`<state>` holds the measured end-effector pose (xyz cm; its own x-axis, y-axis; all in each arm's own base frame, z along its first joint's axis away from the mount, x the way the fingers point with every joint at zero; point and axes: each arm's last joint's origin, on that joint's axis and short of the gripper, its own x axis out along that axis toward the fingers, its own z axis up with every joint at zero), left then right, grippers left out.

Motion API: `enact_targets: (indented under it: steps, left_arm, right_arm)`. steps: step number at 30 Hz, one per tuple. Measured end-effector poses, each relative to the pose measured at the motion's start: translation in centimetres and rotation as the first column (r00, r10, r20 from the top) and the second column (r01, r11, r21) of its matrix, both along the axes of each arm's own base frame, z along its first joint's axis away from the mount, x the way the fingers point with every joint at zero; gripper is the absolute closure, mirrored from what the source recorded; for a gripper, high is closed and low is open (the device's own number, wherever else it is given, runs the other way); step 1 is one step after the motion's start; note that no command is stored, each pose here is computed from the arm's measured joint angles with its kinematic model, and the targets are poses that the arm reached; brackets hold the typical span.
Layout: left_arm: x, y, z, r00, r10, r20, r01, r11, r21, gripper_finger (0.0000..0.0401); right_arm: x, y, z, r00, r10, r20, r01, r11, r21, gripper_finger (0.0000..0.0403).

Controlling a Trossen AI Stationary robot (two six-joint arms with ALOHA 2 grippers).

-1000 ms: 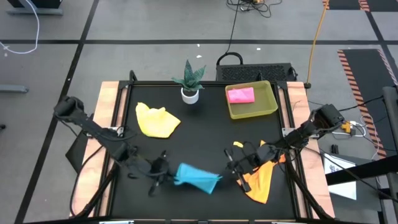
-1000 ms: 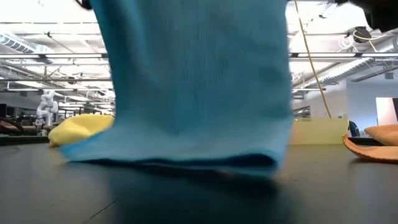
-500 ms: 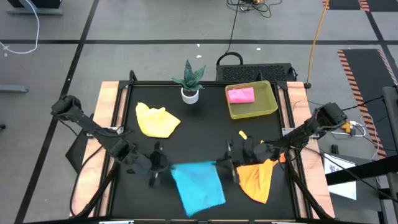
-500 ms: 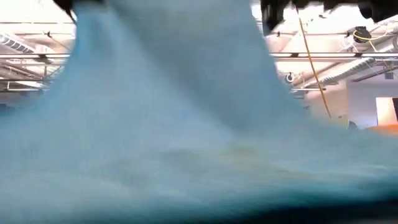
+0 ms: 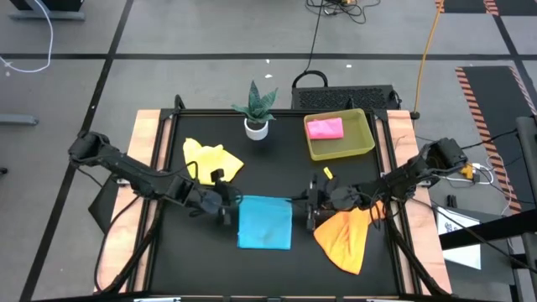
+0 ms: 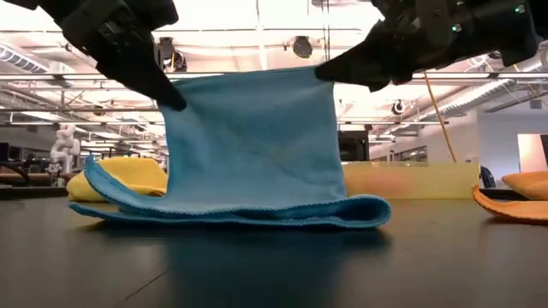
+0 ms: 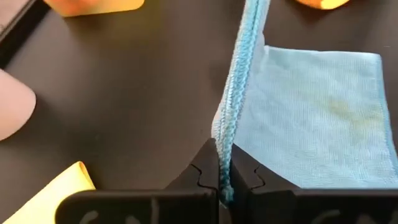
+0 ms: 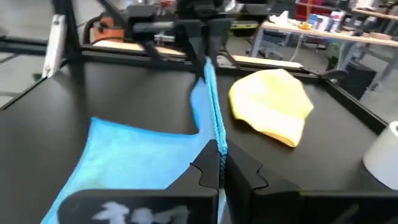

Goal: Fold microfiber towels
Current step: Fold the blue microfiber cloth

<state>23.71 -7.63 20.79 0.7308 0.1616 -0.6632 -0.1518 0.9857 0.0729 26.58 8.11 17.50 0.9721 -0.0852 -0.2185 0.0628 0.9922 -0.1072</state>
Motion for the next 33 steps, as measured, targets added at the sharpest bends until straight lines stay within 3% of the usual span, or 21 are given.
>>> enact_targets:
  steps: [5,12,22,33]
  left_arm:
    - [0.0,-1.0,0.0,0.982,-0.186,-0.015,0.186,0.982,-0.042,0.0384]
    - [0.7,-3.2,-3.0,0.959,-0.281,-0.025,0.278,0.957,-0.082,0.0395]
    - [1.0,-4.8,-4.9,0.934,-0.355,-0.049,0.347,0.929,-0.128,0.0386]
    - [1.3,-6.2,-4.3,0.913,-0.403,0.058,0.407,0.903,-0.137,0.0385]
  right_arm:
    - [-0.2,1.5,-0.4,0.98,0.196,-0.022,-0.195,0.98,0.036,0.0403]
    - [0.2,2.7,-3.4,0.963,0.252,-0.094,-0.243,0.966,0.092,0.0403]
    - [0.4,3.6,-4.1,0.945,0.321,-0.06,-0.313,0.943,0.116,0.0403]
    - [-1.0,6.1,-3.7,0.914,0.402,-0.061,-0.392,0.911,0.129,0.0403]
